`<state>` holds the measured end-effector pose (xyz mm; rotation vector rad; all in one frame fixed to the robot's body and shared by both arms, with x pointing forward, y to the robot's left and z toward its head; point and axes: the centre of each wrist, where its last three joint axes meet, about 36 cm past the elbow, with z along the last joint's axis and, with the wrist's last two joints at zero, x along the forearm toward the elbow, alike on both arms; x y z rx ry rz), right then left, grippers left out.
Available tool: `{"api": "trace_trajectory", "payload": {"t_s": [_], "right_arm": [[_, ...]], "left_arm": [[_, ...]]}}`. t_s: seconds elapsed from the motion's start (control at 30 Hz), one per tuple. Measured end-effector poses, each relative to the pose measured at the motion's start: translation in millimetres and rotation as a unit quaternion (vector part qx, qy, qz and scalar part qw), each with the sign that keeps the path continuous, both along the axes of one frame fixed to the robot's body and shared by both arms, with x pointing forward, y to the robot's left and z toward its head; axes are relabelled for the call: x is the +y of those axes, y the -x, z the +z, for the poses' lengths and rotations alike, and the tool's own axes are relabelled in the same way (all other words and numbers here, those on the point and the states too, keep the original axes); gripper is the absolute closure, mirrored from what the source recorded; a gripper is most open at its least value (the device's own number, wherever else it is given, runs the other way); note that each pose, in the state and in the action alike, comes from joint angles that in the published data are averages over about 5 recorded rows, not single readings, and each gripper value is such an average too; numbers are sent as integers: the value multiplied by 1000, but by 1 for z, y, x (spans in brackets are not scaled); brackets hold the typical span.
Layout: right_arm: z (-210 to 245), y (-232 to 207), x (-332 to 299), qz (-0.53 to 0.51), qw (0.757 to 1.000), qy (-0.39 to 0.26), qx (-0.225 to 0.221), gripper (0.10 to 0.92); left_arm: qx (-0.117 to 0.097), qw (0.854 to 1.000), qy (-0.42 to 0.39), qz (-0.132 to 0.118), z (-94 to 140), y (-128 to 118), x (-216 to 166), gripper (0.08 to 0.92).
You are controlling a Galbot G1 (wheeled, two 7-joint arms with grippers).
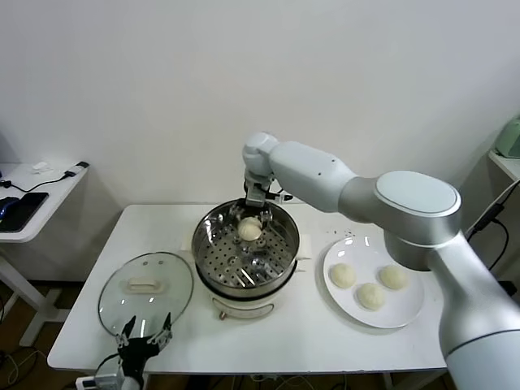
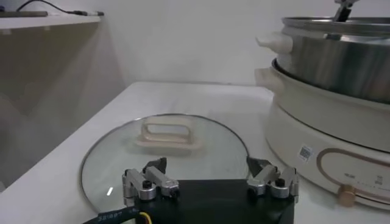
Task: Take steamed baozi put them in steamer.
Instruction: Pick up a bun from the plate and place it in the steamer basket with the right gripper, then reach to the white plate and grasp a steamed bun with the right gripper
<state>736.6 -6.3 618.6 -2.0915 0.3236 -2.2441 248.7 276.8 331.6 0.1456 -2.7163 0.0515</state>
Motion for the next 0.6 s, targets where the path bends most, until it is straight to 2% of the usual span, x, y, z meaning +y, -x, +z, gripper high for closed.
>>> {"api": "trace_trajectory", "payload": {"t_s": [0.2,0.37,0.47,0.6], "right_arm": [[54,2,-25,-18,1000,-8,4,199],[97,5,-79,-92,996,-13,8,200],[113,11,-128,-171,985,-12,5,200],[110,28,-197,-290,957,-9,8,199]], "left_arm": [[0,1000,1,-2,3,2,-3,177],[-1,1000,2,-2,5,3,-5,177],[-2,1000,2,-2,5,4,-6,177],[-4,1000,3,-2,4,3,-7,177]]}}
